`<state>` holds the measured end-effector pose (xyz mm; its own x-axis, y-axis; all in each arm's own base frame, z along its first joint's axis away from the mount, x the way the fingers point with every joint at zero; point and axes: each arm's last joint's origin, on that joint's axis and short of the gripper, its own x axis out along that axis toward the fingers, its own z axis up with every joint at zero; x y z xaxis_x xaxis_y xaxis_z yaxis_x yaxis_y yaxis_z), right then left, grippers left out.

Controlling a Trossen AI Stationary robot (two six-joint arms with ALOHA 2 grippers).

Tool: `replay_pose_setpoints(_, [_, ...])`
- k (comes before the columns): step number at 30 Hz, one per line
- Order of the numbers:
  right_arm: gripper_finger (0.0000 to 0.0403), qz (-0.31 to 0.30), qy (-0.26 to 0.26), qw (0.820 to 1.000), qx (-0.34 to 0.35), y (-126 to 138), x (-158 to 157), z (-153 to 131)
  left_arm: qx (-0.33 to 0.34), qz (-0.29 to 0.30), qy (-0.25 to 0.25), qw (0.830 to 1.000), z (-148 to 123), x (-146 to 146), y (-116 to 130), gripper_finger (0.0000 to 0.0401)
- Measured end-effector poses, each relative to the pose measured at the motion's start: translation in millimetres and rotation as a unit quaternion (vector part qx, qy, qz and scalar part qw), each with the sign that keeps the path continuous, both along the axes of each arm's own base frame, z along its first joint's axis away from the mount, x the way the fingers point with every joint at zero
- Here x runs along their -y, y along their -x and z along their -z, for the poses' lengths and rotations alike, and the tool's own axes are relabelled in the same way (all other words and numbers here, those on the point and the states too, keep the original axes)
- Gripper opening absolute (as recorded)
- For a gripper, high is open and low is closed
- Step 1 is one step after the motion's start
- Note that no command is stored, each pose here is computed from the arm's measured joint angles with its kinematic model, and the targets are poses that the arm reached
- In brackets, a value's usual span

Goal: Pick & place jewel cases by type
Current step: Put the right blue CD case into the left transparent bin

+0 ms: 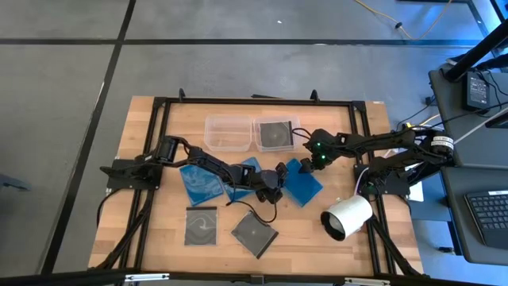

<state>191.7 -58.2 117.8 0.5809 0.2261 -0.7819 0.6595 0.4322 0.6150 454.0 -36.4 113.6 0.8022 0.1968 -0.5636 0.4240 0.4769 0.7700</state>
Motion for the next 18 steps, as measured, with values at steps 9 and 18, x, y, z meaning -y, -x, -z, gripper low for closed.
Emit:
replay_pose_setpoints(9, [0.0256, -0.003, 0.034, 0.998, 0.046, 6, -2, -20, 0.003, -0.010, -0.038, 0.999, -2, 9, 1, 0.0073])
replay_pose_setpoints(18, [0.0255, -0.003, 0.065, 0.995, 0.072, 12, -3, -36, 0.009, -0.022, -0.057, 0.998, -3, 14, 1, 0.0068])
